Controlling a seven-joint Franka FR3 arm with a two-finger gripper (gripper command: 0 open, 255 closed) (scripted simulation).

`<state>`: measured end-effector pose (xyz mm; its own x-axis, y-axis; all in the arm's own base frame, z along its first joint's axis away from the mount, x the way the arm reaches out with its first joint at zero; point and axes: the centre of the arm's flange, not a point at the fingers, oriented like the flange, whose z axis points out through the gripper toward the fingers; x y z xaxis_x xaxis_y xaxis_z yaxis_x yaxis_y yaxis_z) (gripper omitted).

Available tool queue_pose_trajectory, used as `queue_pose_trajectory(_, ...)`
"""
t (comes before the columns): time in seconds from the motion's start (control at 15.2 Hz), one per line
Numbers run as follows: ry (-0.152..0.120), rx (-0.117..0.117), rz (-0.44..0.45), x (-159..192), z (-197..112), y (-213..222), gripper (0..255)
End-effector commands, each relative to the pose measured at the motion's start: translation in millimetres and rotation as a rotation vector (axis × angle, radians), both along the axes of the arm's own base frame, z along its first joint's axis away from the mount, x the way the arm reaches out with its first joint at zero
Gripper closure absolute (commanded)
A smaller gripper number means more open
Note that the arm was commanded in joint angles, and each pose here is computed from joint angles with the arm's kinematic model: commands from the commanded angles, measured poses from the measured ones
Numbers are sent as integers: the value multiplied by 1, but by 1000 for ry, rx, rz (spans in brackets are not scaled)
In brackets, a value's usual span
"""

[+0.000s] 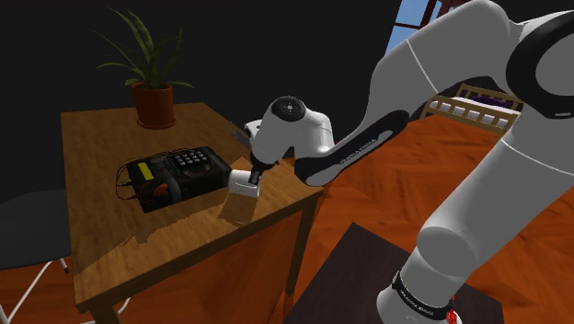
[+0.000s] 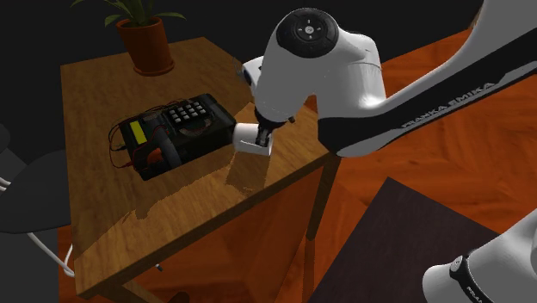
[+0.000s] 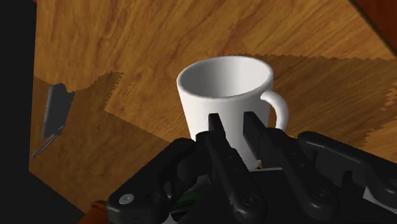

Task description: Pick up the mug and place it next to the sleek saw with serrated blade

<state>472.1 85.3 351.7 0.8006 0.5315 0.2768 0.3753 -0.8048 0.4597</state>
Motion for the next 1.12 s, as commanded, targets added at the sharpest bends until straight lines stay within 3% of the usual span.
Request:
queue_pose_trajectory(0.0, 66, -48, -48, -7, -3, -11, 255)
queue_pose_trajectory(0.26, 59, -46, -44, -6, 9, -9, 255)
queue_pose_trajectory(0.33, 59, -46, -44, -6, 9, -9, 0)
queue_pose_trajectory(0.73, 295, -286, 143, 21, 13, 90, 0)
queue_pose_trajectory(1.06, 301, -292, 148, 27, -5, 83, 0)
